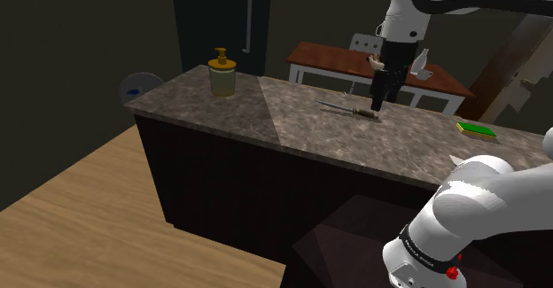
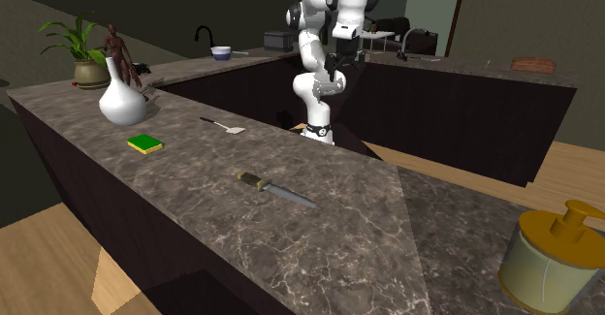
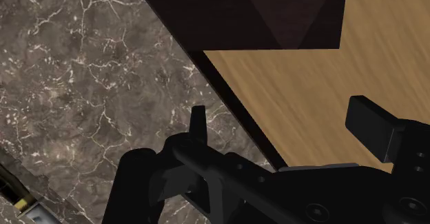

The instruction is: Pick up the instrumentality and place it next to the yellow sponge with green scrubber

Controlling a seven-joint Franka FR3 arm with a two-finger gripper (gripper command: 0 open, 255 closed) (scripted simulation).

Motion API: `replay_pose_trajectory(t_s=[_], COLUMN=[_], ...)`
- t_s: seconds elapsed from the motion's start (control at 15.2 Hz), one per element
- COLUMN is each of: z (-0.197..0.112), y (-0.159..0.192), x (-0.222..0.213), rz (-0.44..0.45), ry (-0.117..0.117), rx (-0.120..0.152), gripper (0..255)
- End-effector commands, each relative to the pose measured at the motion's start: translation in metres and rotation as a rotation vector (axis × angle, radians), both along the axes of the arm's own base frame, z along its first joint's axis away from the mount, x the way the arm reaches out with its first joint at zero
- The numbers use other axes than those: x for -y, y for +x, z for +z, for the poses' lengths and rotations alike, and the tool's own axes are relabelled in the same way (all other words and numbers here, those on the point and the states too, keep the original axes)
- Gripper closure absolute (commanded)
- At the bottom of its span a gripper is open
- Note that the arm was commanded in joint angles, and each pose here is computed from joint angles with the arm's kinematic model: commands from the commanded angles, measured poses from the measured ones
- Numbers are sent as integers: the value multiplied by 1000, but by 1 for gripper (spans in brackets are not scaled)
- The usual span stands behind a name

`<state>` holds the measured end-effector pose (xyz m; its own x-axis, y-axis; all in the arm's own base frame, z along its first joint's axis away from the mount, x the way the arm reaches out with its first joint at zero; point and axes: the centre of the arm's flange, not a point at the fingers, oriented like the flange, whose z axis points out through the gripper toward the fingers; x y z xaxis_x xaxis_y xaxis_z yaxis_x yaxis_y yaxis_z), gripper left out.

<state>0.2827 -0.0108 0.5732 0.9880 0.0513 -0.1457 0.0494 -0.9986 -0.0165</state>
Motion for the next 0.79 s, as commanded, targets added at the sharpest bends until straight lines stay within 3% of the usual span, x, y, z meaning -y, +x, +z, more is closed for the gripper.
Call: replay_pose_trajectory(t_s=[0.0,0.73], z=[0,-59], y=[0,51], x=[0,120], rz=[0,173], ry=[0,29], rx=[0,51], gripper=[0,0])
